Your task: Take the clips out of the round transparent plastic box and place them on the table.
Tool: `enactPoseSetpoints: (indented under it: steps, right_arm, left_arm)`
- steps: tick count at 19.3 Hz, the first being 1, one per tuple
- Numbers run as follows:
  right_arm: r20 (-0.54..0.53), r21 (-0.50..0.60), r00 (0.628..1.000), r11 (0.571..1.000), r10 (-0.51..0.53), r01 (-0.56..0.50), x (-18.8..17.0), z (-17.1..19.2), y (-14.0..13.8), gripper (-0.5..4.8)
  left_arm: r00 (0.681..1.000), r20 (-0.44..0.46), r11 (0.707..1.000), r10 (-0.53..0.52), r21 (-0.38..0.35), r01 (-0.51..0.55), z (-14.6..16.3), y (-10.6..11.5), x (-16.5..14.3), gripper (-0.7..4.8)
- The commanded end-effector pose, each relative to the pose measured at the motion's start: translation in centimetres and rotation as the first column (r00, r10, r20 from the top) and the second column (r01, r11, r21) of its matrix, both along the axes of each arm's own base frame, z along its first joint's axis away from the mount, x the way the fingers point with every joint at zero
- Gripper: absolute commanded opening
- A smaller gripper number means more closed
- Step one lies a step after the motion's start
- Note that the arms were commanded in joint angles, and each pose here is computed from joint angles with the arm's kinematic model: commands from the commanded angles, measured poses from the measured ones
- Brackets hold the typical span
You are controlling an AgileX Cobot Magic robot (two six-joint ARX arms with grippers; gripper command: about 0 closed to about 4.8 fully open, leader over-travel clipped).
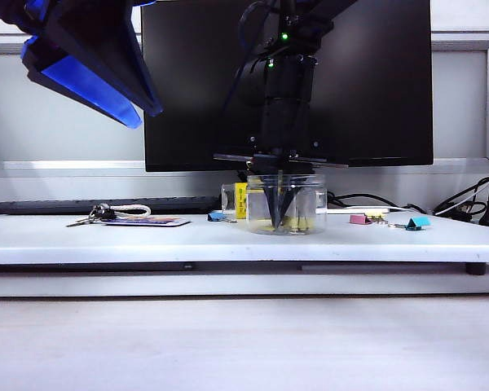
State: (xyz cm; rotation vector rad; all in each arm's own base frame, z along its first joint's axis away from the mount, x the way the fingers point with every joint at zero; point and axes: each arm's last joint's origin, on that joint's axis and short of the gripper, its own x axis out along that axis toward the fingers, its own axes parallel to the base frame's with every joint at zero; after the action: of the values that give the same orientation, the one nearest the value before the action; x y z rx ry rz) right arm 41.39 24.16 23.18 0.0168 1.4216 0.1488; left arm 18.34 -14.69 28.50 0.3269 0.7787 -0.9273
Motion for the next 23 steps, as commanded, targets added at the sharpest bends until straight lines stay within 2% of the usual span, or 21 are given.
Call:
enactPoseSetpoints:
  steps: [1,6,15,23]
  right_arm:
    - [-0.045,-0.030,0.999,1.000,0.008,-0.009,0.2,-2.1,0.2,-0.01]
    - [-0.046,-0.041,0.999,0.999,0.028,-0.030,0.0,-1.6,0.1,-0.01]
    - [0.059,-0.098,0.996,0.993,0.067,-0.061,-0.9,2.0,-0.8,-0.01]
    - [0.072,-0.102,0.993,0.991,0.098,-0.090,-1.3,3.1,-1.0,0.08]
  left_arm:
    - [1.000,0.009,1.000,-0.006,-0.008,0.006,0.2,0.0,0.0,2.14]
    - [1.000,0.013,1.000,-0.010,-0.007,0.010,0.2,0.0,0.0,2.14]
    - [1.000,0.013,1.000,-0.011,-0.006,0.011,0.2,0.0,0.0,2.14]
    - [1.000,0.011,1.000,-0.011,-0.005,0.011,0.2,0.0,0.0,2.14]
